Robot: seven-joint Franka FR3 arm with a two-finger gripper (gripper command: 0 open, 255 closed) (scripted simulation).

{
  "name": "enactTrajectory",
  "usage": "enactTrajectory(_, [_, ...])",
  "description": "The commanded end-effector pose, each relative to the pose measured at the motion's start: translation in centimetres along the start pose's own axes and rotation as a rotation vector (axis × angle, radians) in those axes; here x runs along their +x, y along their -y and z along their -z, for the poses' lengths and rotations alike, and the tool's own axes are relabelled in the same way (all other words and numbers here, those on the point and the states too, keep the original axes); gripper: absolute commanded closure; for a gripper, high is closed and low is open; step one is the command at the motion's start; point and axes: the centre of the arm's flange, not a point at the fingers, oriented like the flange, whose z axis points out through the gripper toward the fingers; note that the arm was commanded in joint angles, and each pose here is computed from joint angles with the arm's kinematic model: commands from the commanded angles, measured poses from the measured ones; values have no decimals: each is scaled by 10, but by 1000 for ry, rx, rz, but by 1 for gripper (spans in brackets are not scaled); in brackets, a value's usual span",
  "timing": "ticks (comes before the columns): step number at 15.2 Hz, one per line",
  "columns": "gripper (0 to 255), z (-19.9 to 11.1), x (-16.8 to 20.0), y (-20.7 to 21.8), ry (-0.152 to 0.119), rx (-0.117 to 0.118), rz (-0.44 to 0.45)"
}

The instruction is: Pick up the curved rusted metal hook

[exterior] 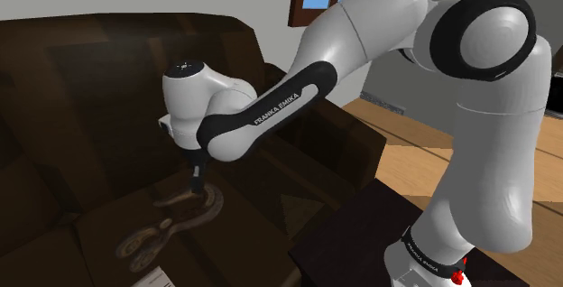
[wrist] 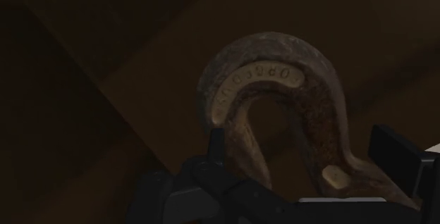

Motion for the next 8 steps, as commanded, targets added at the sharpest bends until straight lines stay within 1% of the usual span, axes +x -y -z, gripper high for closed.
enactTrajectory(1, [0,-17,18,13,3,-2,47])
enactTrajectory(7, [0,-67,65,54,10,-6,186])
enactTrajectory(8, [0,-72,69,58,10,-6,199])
